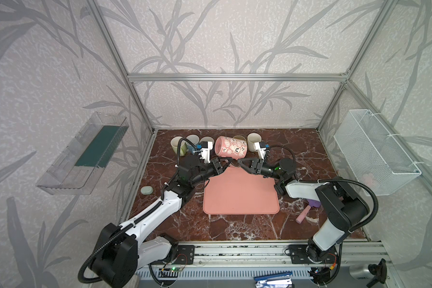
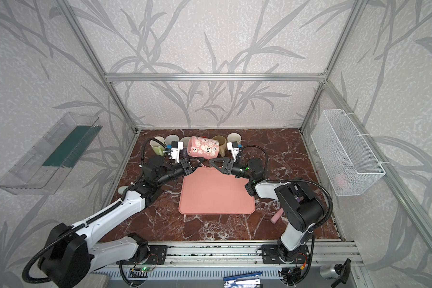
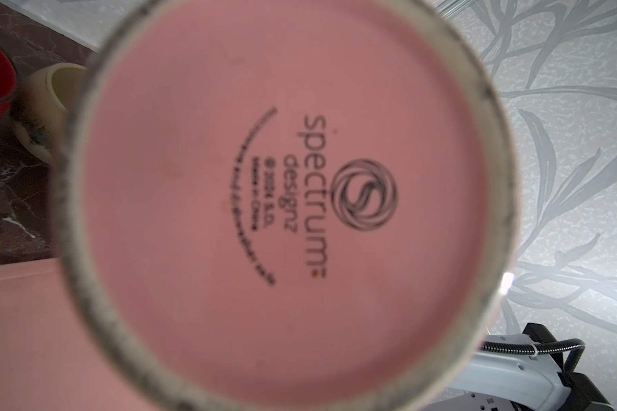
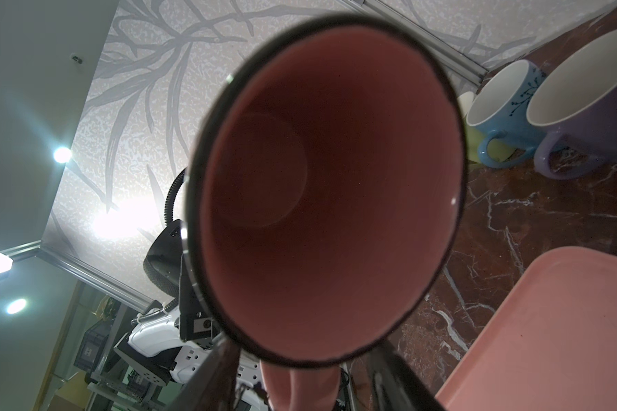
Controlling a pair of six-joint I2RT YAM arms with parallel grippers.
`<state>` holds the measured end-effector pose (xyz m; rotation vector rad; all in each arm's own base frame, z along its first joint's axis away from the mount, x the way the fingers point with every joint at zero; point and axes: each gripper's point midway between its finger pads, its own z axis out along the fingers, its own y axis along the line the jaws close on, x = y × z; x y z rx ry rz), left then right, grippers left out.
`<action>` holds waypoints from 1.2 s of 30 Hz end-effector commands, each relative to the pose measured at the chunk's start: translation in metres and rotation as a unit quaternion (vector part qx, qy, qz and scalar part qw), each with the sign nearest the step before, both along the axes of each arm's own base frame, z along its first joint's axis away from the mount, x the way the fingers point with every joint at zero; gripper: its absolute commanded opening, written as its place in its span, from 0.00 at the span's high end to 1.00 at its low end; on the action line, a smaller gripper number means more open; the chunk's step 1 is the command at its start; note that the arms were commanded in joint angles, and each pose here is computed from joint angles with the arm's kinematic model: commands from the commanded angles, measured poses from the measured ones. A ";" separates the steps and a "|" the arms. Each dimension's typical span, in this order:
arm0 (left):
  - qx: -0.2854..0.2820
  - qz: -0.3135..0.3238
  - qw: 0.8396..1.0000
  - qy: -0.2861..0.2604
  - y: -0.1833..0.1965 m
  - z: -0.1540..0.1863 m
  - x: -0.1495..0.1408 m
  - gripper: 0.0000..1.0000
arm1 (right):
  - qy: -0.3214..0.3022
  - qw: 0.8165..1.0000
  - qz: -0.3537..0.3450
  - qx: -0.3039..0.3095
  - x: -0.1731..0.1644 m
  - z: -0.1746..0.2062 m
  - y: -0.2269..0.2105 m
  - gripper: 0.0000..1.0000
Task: Turn the mug right side up
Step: Place the mug at the top-right of the table.
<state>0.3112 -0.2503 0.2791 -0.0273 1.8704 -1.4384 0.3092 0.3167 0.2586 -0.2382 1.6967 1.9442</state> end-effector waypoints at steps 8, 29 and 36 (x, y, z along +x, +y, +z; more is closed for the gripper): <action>-0.093 -0.026 0.992 -0.083 -0.008 0.045 0.003 1.00 | -0.036 0.999 0.018 0.029 0.000 0.030 0.008 0.65; -0.064 -0.005 0.997 -0.048 -0.001 0.013 0.001 0.84 | -0.042 0.998 -0.013 0.039 0.000 0.040 -0.009 1.00; -0.031 0.018 0.999 -0.036 0.008 -0.003 -0.001 0.32 | -0.029 0.999 -0.026 0.031 0.000 0.030 -0.022 1.00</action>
